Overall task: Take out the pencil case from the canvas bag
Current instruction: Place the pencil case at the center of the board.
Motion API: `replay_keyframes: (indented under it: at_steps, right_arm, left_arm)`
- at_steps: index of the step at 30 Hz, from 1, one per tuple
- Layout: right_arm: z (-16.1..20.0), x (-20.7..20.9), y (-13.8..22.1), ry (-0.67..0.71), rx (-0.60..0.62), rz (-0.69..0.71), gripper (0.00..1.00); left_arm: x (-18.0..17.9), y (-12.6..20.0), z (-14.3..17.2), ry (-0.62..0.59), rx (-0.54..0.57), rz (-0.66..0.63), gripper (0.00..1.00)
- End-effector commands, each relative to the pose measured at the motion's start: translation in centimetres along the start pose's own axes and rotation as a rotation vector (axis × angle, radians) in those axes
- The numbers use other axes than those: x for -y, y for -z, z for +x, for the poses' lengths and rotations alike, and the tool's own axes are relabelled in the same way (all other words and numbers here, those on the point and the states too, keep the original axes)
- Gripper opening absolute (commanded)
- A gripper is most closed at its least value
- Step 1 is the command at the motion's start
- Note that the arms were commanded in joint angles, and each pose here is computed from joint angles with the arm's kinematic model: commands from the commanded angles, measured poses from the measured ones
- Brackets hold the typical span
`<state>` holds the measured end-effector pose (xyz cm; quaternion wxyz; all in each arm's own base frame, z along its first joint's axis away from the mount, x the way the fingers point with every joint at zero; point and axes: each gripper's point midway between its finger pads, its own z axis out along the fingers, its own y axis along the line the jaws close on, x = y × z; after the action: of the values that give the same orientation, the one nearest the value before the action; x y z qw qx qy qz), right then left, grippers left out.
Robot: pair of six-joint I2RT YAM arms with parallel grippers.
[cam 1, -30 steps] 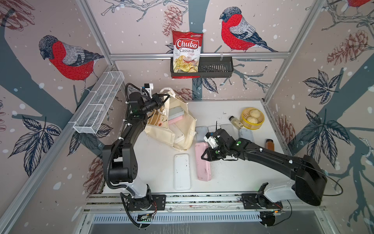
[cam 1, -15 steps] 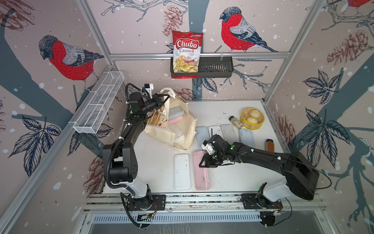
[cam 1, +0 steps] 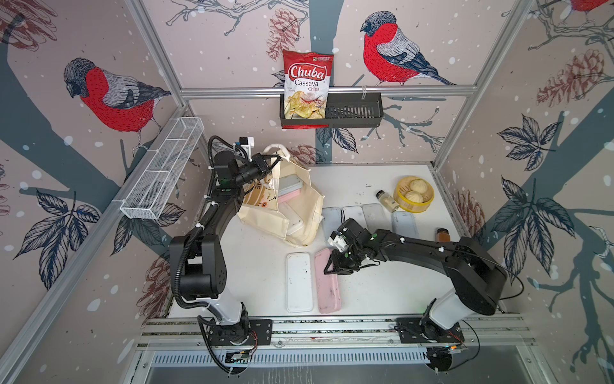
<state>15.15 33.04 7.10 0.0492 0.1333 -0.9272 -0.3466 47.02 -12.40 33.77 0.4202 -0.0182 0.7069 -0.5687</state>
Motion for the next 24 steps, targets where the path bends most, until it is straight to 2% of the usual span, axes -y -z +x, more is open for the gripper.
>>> replay_keyframes:
  at_steps: [1,15,24]
  right_arm:
    - [-0.5,0.2,0.2,0.011,0.016,0.005,0.25]
    - [-0.8,0.3,-0.8,-0.013,-0.003,-0.027,0.36]
    - [-1.7,-0.3,-1.3,-0.039,0.035,-0.08,0.33]
  left_arm:
    - [1.5,0.1,-0.7,-0.064,0.014,0.033,0.0]
    - [1.2,0.0,-0.5,-0.055,0.011,0.03,0.0]
    - [0.9,-0.1,-0.4,-0.042,0.011,0.024,0.0]
